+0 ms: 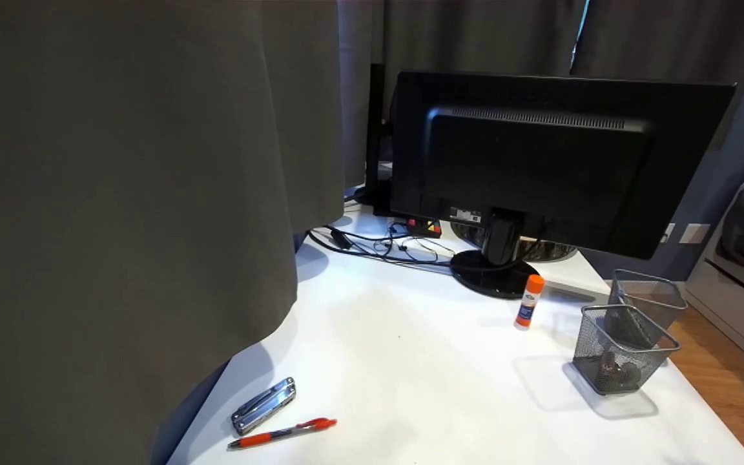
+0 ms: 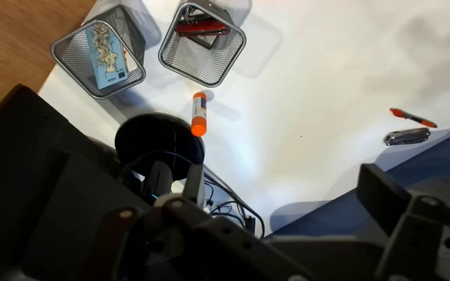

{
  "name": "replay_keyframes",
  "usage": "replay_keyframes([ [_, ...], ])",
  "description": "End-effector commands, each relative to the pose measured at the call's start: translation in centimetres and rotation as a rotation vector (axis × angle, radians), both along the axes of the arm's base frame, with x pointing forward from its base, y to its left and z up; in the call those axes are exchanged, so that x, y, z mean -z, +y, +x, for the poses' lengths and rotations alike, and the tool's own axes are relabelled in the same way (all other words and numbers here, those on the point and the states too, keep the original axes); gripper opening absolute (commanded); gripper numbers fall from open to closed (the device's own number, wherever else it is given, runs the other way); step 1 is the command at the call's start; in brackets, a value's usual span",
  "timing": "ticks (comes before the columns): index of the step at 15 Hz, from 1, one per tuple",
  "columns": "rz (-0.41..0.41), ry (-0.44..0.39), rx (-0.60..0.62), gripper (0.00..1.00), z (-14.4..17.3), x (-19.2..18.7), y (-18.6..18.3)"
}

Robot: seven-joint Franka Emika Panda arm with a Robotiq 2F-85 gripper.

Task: Put the pen in the basket on the left

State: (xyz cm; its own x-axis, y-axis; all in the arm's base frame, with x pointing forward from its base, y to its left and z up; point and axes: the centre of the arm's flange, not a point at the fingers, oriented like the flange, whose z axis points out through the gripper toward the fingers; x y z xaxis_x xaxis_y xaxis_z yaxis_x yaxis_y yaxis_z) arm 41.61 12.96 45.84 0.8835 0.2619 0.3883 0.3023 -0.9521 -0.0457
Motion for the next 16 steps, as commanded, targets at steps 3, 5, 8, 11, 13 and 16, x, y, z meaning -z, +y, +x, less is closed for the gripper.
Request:
replay_keyframes([
  [3,0.022,0.021,0.013,1.0,-1.0,-0.7,-0.2],
  [5,0.017,0.049,-0.048,1.0,3.7,1.1,0.0],
  [8,0.031,0.085,-0.183,1.0,9.2,2.9,-0.8],
  [11,0.043,0.077,-0.342,1.0,14.3,4.8,-0.3],
  [13,0.03,0.053,-0.449,1.0,17.5,5.4,2.3],
  [16,-0.013,0.05,-0.615,1.0,20.5,6.1,8.3],
])
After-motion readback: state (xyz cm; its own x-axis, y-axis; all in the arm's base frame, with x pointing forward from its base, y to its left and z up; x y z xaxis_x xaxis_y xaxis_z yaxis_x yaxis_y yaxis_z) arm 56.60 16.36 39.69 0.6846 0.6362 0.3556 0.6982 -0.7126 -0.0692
